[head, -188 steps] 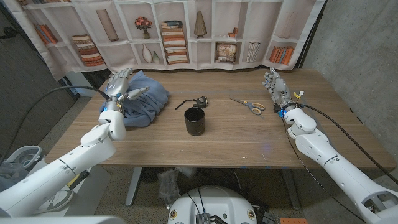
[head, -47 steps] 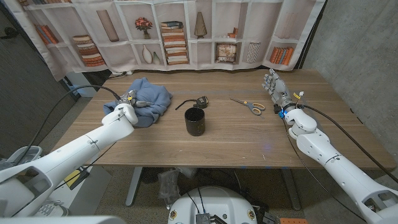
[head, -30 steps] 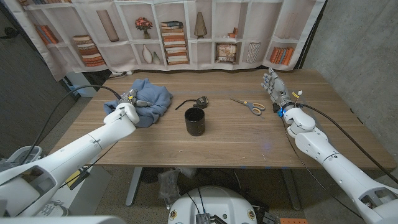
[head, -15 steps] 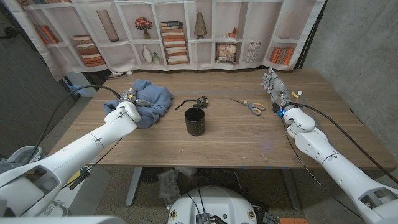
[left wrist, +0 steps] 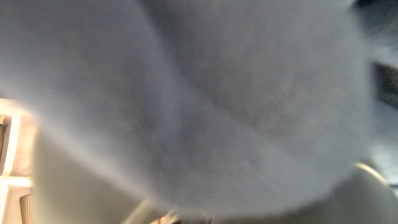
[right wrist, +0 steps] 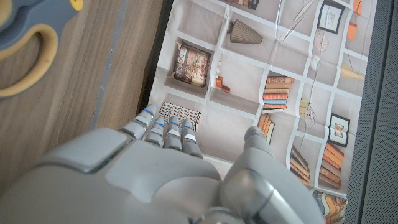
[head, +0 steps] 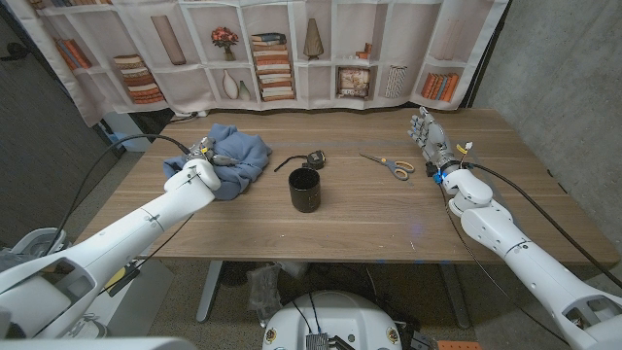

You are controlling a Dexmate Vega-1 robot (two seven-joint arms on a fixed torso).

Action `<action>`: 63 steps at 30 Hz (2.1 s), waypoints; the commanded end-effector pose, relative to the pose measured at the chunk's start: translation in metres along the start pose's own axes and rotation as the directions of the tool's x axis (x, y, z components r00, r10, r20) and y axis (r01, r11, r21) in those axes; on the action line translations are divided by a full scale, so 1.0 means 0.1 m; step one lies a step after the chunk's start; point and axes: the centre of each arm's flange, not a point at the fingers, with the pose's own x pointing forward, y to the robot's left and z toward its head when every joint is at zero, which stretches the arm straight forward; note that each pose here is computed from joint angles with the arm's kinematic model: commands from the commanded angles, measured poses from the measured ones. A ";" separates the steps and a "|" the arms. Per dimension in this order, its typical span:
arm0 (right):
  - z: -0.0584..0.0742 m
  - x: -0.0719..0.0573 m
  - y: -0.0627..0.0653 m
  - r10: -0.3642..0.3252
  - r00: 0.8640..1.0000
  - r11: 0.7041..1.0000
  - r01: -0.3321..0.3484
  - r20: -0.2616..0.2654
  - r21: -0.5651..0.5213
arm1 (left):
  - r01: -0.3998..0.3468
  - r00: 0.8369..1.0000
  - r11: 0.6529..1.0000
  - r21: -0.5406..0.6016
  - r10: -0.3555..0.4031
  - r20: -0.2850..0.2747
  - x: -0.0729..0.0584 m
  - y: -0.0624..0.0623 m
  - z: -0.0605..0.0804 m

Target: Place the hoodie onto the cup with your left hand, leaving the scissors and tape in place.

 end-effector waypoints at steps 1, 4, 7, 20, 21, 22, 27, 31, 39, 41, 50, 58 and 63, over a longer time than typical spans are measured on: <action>0.03 -0.03 -0.01 -0.002 1.000 1.000 0.002 0.006 0.001 | -0.009 1.000 1.000 -0.028 0.009 0.015 -0.04 0.05 0.09; 0.04 -0.04 -0.02 -0.002 1.000 1.000 0.002 0.010 0.000 | -0.021 1.000 0.999 -0.029 0.021 0.017 -0.06 0.09 0.13; 0.05 -0.04 -0.02 0.000 1.000 1.000 0.000 0.013 -0.002 | -0.034 0.999 0.999 -0.029 0.035 0.021 -0.09 0.13 0.16; 0.07 -0.08 -0.03 0.001 1.000 1.000 -0.001 0.016 0.005 | -0.089 0.996 0.996 -0.031 0.090 0.020 -0.21 0.24 0.24; 0.07 -0.07 -0.03 0.001 1.000 1.000 -0.001 0.016 0.005 | -0.093 0.995 0.995 -0.032 0.093 0.017 -0.22 0.24 0.24; 0.07 -0.07 -0.03 0.004 1.000 1.000 -0.004 0.016 0.003 | -0.094 0.995 0.995 -0.033 0.094 0.016 -0.22 0.24 0.24; 0.08 -0.04 -0.02 0.007 1.000 1.000 -0.007 0.014 0.001 | -0.100 0.995 0.994 -0.041 0.101 0.016 -0.23 0.25 0.23; 0.09 -0.02 0.00 0.012 1.000 1.000 -0.012 0.014 -0.005 | -0.106 0.994 0.993 -0.048 0.107 0.011 -0.23 0.25 0.22; 0.13 0.02 0.04 0.020 1.000 1.000 -0.019 0.019 -0.008 | -0.115 0.993 0.992 -0.061 0.116 0.013 -0.23 0.30 0.20; 0.13 0.02 0.04 0.019 1.000 1.000 -0.019 0.020 -0.006 | -0.120 0.992 0.991 -0.066 0.122 0.016 -0.22 0.31 0.20; 0.15 0.03 0.05 0.012 1.000 1.000 -0.012 0.022 -0.008 | -0.145 0.988 0.986 -0.085 0.148 0.032 -0.17 0.32 0.23; 0.17 0.04 0.05 0.009 1.000 1.000 -0.009 0.025 -0.011 | -0.160 0.986 0.982 -0.097 0.164 0.041 -0.14 0.35 0.28; 0.19 0.02 0.05 0.007 0.999 1.000 -0.006 0.031 -0.014 | -0.171 0.983 0.979 -0.107 0.177 0.051 -0.16 0.39 0.31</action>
